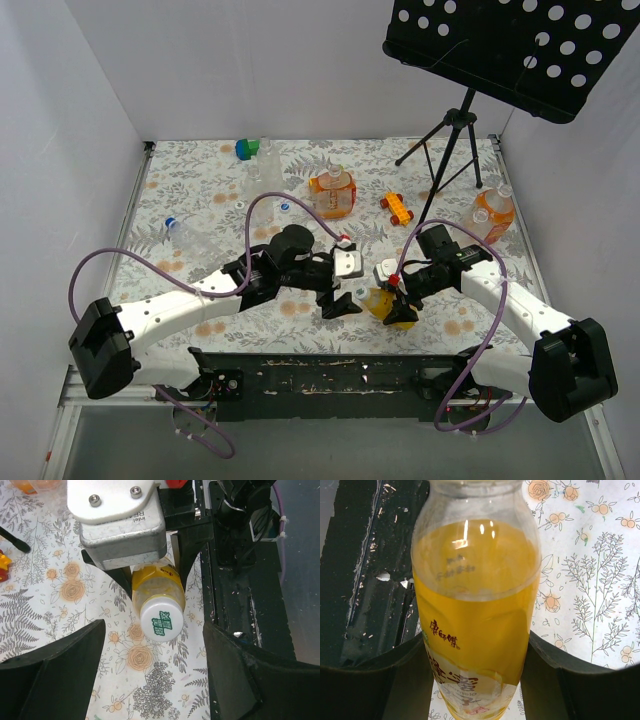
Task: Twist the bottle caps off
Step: Unscrew the bottle cap from the plastic bottle.
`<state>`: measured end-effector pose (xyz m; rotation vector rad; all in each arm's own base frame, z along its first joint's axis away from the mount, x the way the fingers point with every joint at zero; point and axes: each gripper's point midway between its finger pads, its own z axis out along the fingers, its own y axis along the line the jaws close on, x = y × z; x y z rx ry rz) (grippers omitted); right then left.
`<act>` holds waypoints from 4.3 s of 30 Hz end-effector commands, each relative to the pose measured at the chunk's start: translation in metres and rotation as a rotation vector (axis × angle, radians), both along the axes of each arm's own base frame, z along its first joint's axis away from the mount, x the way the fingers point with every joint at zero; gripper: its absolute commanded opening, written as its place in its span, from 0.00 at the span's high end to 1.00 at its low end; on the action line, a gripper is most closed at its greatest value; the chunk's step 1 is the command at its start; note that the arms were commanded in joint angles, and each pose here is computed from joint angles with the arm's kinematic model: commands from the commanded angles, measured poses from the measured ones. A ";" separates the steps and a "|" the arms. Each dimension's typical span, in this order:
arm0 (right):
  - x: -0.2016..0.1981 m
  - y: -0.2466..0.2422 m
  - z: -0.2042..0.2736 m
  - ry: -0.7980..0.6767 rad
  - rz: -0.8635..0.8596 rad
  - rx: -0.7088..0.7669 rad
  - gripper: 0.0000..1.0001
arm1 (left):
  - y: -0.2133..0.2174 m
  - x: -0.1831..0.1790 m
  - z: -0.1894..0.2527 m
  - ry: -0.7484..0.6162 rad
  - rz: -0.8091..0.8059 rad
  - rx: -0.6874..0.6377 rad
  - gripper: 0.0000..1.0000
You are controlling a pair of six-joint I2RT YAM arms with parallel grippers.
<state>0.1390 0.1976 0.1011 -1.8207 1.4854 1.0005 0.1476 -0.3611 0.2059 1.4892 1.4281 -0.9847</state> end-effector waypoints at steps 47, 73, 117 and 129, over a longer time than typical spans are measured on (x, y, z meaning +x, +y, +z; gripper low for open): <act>0.000 0.005 0.003 0.016 0.014 0.032 0.88 | 0.002 0.001 0.060 0.949 0.597 -0.216 1.00; -0.001 0.005 0.005 0.010 0.019 0.037 0.88 | 0.050 -0.010 0.094 0.567 0.506 -0.230 0.02; -0.003 0.005 0.004 0.019 0.028 0.041 0.88 | 0.064 -0.031 0.077 0.039 0.150 -0.142 0.02; -0.004 0.005 0.003 0.030 0.035 0.036 0.88 | 0.060 -0.029 0.057 0.061 0.144 -0.099 0.02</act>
